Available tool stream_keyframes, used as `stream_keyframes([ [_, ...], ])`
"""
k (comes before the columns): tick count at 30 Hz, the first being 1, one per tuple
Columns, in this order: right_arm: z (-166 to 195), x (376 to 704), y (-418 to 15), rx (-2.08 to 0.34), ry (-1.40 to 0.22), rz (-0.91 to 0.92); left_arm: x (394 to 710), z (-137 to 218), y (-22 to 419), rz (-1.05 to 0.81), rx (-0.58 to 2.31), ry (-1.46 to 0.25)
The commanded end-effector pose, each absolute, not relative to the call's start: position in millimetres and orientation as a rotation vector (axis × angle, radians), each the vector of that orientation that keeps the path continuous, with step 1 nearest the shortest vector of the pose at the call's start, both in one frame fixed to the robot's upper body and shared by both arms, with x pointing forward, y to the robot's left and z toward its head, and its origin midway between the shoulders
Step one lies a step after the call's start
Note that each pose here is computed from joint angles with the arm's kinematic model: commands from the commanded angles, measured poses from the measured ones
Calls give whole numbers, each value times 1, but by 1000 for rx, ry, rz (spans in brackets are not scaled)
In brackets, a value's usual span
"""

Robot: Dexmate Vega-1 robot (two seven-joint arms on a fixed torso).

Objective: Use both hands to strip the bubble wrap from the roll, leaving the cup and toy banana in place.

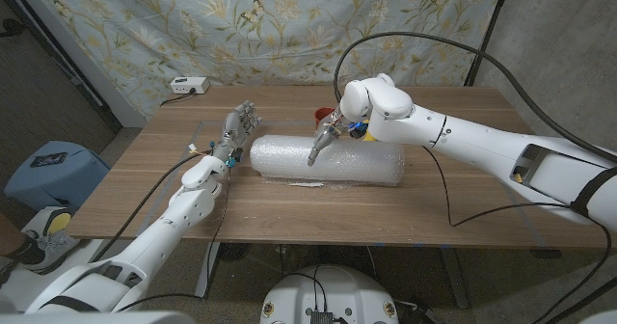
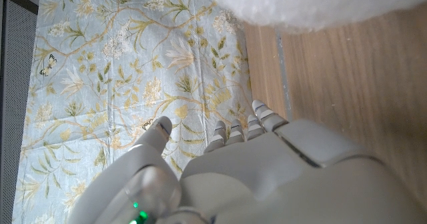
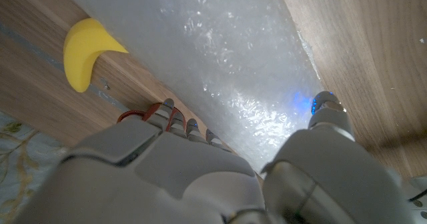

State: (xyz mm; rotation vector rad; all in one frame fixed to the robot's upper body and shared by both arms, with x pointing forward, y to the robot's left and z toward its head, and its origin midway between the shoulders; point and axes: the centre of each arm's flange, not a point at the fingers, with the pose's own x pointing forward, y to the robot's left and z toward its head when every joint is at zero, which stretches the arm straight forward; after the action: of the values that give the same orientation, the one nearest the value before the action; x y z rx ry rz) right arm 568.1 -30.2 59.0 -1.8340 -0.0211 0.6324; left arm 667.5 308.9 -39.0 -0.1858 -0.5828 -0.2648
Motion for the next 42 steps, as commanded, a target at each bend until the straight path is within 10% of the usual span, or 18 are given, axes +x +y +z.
stream_keyframes([
  [1, 53, 574, -30, -1833, -20, 623, 670, -38, 307, -266, -189, -582],
  [42, 30, 576, -27, -1904, -37, 593, 670, -37, 300, -282, -215, -573],
])
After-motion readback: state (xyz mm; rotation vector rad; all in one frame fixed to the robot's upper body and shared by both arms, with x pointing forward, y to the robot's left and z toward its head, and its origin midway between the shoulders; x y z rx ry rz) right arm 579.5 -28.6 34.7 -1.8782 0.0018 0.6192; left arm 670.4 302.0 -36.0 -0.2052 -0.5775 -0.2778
